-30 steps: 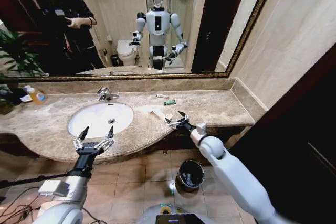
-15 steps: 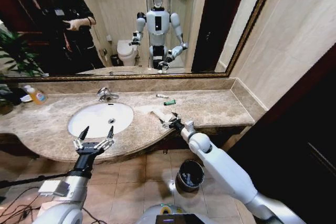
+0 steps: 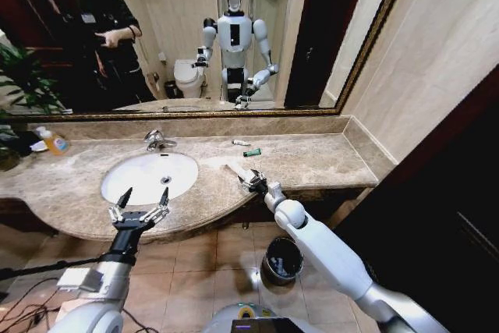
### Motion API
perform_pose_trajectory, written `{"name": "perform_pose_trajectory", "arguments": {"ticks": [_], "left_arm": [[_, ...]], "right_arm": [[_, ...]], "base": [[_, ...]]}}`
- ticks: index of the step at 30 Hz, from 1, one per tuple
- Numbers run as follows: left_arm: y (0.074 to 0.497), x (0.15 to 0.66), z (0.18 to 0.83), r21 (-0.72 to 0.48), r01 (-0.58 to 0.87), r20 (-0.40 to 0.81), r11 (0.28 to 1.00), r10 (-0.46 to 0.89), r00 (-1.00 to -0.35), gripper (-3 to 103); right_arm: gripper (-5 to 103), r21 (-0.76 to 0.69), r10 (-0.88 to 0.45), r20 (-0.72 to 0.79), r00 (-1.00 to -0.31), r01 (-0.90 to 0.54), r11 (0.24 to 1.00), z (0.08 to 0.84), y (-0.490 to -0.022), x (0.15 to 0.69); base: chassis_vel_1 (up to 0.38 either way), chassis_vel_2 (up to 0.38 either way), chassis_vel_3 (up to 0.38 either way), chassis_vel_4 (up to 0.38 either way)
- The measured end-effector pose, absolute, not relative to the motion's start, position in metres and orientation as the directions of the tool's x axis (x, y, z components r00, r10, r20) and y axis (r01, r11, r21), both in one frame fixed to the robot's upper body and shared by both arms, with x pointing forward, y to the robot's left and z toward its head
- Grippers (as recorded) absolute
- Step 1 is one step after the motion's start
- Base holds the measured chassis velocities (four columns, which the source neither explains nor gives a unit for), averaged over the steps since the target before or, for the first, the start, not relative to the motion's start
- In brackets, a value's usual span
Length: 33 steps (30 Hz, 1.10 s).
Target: Pick up the trash from the sink and place it in the trash bin.
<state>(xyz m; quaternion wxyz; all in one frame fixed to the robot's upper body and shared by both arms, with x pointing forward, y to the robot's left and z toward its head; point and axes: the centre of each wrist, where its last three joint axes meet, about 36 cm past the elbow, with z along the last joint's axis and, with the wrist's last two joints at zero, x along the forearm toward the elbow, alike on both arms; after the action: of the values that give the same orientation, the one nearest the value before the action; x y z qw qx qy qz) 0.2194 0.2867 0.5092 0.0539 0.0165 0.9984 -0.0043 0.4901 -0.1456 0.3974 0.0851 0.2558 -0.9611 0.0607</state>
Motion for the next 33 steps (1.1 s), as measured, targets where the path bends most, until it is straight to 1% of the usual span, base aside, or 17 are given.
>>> {"name": "perform_pose_trajectory", "arguments": {"ticks": [2,4,5,7,9,10,13,14,15,17,27,33], "left_arm": [[0.287,0.219,0.509,-0.007,0.033,-0.108,0.999,0.032,-0.994,100],[0.287,0.219,0.509,-0.007,0.033,-0.108,0.999,0.032,-0.994,100],[0.287,0.219,0.509,-0.007,0.033,-0.108,0.999,0.032,-0.994,100],[0.287,0.219,0.509,-0.007,0.033,-0.108,0.999,0.032,-0.994,100],[0.287,0.219,0.509,-0.007,0.033,-0.108,0.999,0.032,-0.994,100],[0.287,0.219,0.509,-0.007,0.033,-0.108,0.999,0.032,-0.994,100],[0.287,0.219,0.509,-0.007,0.033,-0.108,0.999,0.032,-0.994,100],[0.287,0.219,0.509,-0.007,0.033,-0.108,0.999,0.032,-0.994,100],[0.287,0.219,0.509,-0.007,0.033,-0.108,0.999,0.032,-0.994,100],[0.287,0.219,0.509,-0.007,0.033,-0.108,0.999,0.033,-0.994,100],[0.287,0.219,0.509,-0.007,0.033,-0.108,0.999,0.033,-0.994,100],[0.287,0.219,0.509,-0.007,0.033,-0.108,0.999,0.033,-0.994,100]], "right_arm": [[55,-0.072,-0.482,0.193,-0.855,-0.502,0.862,0.398,-0.145,0.49],[44,-0.067,-0.483,0.191,-0.854,-0.503,0.862,0.399,-0.145,0.49],[33,-0.066,-0.483,0.19,-0.855,-0.502,0.862,0.4,-0.145,0.49],[33,-0.066,-0.484,0.189,-0.855,-0.502,0.862,0.399,-0.145,0.49],[23,-0.063,-0.485,0.188,-0.854,-0.503,0.862,0.398,-0.145,0.489],[23,-0.063,-0.485,0.188,-0.854,-0.503,0.862,0.398,-0.145,0.489],[7,-0.057,-0.488,0.188,-0.853,-0.505,0.861,0.396,-0.144,0.487],[7,-0.057,-0.488,0.188,-0.853,-0.505,0.861,0.396,-0.144,0.487],[3,-0.056,-0.488,0.187,-0.853,-0.505,0.861,0.396,-0.144,0.487],[1,-0.055,-0.489,0.184,-0.853,-0.505,0.861,0.396,-0.144,0.486],[0,-0.049,-0.478,0.16,-0.863,-0.491,0.87,0.405,-0.151,0.48],[0,-0.019,-0.461,0.113,-0.88,-0.465,0.885,0.429,-0.168,0.463]], "base": [[0.0,0.0,0.0,0.0],[0.0,0.0,0.0,0.0],[0.0,0.0,0.0,0.0],[0.0,0.0,0.0,0.0],[0.0,0.0,0.0,0.0],[0.0,0.0,0.0,0.0],[0.0,0.0,0.0,0.0],[0.0,0.0,0.0,0.0],[0.0,0.0,0.0,0.0],[0.0,0.0,0.0,0.0],[0.0,0.0,0.0,0.0],[0.0,0.0,0.0,0.0]]}}
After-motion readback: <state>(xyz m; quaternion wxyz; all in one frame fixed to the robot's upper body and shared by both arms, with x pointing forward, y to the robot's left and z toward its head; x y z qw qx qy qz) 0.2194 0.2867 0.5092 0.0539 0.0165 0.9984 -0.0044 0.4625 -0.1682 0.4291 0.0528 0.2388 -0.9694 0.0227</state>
